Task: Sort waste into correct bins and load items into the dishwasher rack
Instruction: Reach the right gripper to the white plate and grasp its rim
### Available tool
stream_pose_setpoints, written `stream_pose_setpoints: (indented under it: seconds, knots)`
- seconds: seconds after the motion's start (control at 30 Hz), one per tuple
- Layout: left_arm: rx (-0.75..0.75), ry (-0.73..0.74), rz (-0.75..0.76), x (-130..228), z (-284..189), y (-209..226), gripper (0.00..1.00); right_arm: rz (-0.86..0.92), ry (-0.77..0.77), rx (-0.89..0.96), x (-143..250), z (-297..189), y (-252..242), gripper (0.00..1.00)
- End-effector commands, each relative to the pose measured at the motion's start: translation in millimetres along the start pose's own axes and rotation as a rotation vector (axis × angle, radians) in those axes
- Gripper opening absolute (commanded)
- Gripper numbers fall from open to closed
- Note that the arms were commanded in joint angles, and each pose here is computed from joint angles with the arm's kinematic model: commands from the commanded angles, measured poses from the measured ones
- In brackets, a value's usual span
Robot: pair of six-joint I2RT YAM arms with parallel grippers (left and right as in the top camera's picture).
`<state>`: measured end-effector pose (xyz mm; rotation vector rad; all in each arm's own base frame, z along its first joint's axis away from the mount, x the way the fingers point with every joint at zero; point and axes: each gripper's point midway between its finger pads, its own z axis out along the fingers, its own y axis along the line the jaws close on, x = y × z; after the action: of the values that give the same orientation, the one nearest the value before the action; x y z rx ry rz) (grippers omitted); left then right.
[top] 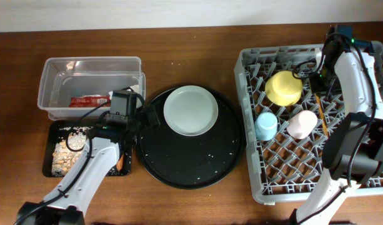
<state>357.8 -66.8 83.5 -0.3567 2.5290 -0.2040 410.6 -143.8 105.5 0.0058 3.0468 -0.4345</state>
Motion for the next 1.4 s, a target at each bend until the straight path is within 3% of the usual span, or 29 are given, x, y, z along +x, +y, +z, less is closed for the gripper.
stream_pose_setpoints:
  seconds: [0.0, 0.13, 0.23, 0.4, 0.47, 0.7, 0.8, 0.9, 1.0, 1.03, 1.07, 1.2, 1.23, 1.27, 1.33, 1.37]
  knots:
    - [0.003, 0.014, -0.007, 4, 3, -1, 0.99, 0.005, -0.003, -0.006, 2, -2, 0, 0.29]
    - [0.003, 0.013, -0.007, 4, 3, -1, 0.99, 0.027, -0.034, -0.133, -4, -4, 22, 0.29]
    - [0.002, 0.012, -0.009, 3, 3, 0, 0.99, 0.152, -0.045, -0.298, -9, -11, 49, 0.29]
    - [0.03, -0.02, -0.081, -12, -21, 16, 0.99, 0.163, -0.051, -0.758, -11, -64, 117, 0.28]
    - [0.036, -0.045, -0.096, -17, -33, 19, 0.99, 0.121, -0.047, -0.89, -11, -86, 150, 0.29]
    - [0.04, -0.053, -0.095, -19, -36, 19, 0.99, -0.181, -0.079, -0.928, -5, -123, 265, 0.34]
    - [0.04, -0.053, -0.095, -19, -36, 19, 0.99, -0.302, -0.107, -0.864, 3, -129, 305, 0.56]
    - [0.041, -0.052, -0.095, -19, -36, 18, 0.99, -0.358, -0.131, -0.702, 7, -122, 323, 0.61]
    - [0.041, -0.052, -0.095, -19, -36, 18, 0.99, -0.261, -0.15, -0.576, -1, -115, 326, 0.62]
    - [0.041, -0.052, -0.095, -19, -36, 18, 0.99, -0.25, -0.172, -0.58, -5, -119, 332, 0.73]
    - [0.041, -0.052, -0.095, -19, -36, 18, 0.99, -0.231, -0.183, -0.586, -8, -121, 336, 0.98]
    - [0.041, -0.052, -0.095, -19, -36, 18, 0.99, -0.178, -0.192, -0.6, -12, -124, 344, 0.98]
    - [0.041, -0.052, -0.095, -19, -36, 18, 0.99, -0.178, -0.19, -0.599, -12, -123, 344, 0.65]
    - [0.041, -0.053, -0.095, -19, -36, 18, 0.99, -0.176, -0.186, -0.598, -11, -121, 343, 0.46]
    - [0.041, -0.053, -0.095, -19, -36, 18, 0.99, -0.176, -0.175, -0.595, -9, -114, 344, 0.24]
    - [0.041, -0.052, -0.095, -19, -36, 18, 0.99, -0.167, -0.168, -0.592, -8, -107, 346, 0.24]
